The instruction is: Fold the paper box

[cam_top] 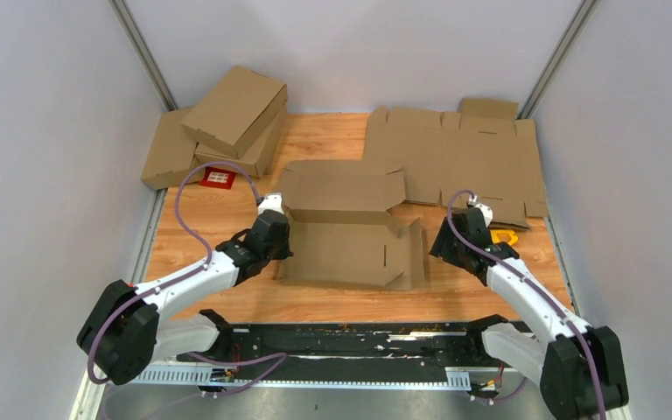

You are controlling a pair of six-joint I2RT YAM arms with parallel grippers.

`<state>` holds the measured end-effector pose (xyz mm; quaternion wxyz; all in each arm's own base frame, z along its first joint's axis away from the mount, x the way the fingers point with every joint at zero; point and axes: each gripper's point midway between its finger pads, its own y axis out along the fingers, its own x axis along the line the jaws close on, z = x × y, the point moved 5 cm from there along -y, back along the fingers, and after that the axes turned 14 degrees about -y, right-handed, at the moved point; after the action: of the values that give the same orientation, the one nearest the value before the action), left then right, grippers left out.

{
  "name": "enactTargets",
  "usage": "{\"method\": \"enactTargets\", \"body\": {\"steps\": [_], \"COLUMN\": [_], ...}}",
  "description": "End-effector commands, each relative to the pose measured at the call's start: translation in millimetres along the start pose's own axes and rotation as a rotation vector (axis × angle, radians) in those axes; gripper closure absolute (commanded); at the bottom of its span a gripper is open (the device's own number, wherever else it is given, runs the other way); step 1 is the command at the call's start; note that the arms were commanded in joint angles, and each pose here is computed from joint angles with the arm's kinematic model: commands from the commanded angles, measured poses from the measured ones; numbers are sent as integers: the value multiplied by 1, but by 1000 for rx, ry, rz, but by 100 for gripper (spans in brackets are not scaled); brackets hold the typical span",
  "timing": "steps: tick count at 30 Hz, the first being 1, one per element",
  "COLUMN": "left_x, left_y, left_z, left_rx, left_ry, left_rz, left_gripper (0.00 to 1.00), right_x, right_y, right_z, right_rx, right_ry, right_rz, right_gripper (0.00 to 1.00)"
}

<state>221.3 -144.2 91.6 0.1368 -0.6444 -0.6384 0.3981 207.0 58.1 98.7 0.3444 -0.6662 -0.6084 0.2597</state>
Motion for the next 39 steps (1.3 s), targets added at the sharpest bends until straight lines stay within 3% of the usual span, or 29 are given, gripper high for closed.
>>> {"method": "enactTargets", "body": {"steps": [1,5,9,16,39], "left_x": [-13,-14,-15,-15,-17], "left_y": [-5,-5,-5,-3,3], "left_z": [-16,-15,-16,-14,-10], "left_rx": [-60,-47,-46,-38,-2], "left_ry": [-87,-95,-95,-88,-44], "left_rz": [92,112,115,119,121], "left_gripper": [100,100,100,100,100], "right_x": [26,58,74,79,111], "right_y": [14,12,2,-15,-43], "right_z": [1,8,7,2,-4], "right_rx": [43,109,48,-41,-102], "right_ry": [-36,-78,-51,-85,-89], "right_rz": [-192,-463,-622,-715,-982], "right_gripper": [41,41,36,35,37]}}
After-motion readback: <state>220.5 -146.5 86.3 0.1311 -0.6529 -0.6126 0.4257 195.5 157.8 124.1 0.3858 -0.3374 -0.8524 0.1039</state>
